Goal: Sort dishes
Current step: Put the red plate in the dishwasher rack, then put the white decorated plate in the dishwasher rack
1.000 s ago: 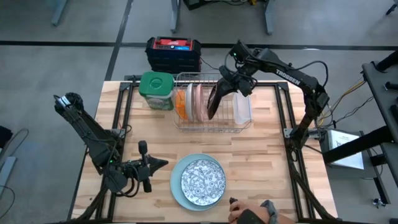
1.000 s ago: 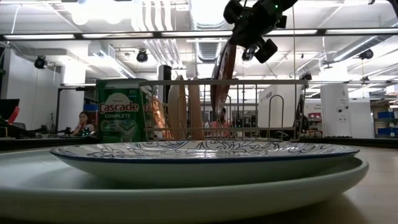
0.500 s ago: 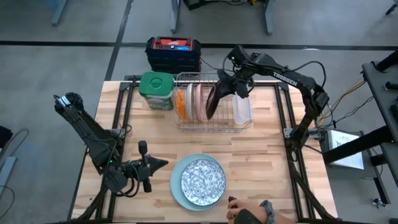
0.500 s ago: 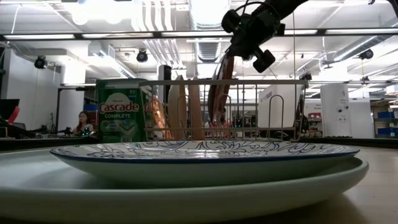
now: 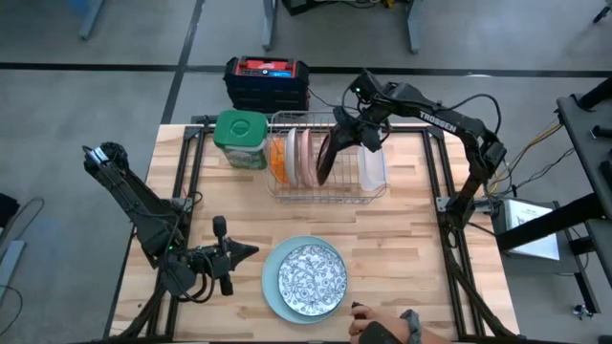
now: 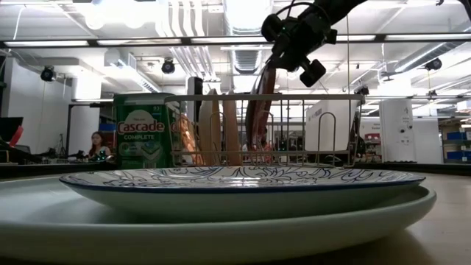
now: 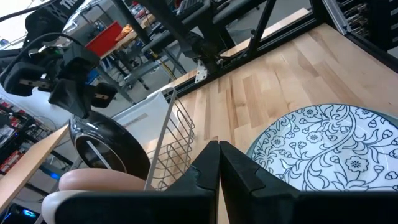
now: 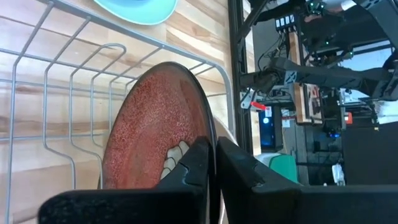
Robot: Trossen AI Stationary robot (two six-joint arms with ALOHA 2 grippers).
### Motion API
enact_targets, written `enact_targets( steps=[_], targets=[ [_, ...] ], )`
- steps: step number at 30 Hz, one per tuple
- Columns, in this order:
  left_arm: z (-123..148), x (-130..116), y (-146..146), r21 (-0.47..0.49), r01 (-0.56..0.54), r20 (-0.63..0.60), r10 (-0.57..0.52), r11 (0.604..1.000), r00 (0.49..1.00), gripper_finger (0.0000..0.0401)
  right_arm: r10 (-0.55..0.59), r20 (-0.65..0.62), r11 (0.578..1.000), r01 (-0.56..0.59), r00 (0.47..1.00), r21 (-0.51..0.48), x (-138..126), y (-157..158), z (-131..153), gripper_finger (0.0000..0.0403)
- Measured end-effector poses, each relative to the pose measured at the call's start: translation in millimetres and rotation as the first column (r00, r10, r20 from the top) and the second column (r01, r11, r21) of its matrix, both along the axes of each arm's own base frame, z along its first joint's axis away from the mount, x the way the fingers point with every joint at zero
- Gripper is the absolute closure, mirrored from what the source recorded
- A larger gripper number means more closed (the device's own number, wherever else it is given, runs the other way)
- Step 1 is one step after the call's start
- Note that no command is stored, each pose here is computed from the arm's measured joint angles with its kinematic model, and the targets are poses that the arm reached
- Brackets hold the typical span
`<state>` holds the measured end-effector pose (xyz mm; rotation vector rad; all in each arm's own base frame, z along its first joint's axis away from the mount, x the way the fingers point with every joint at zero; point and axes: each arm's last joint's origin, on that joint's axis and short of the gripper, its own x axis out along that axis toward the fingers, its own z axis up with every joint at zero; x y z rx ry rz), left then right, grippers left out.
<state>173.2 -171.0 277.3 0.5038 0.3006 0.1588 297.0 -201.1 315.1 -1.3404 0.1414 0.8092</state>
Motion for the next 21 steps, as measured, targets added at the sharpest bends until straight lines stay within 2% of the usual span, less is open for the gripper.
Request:
enact_targets(
  steps=[6,21],
  targets=[
    [0.0,0.0,0.0,0.0,0.0,0.0,0.0,1.0,1.0,0.0401,0.004,0.011,1.0,-0.004,1.0,0.009,0.6,0.3,0.8,0.0362],
    [0.0,0.1,0.1,0.0,0.0,0.0,0.0,1.0,1.0,0.0401,-0.023,-0.001,0.999,0.023,1.0,0.034,2.7,1.4,2.4,0.0364]
  ],
)
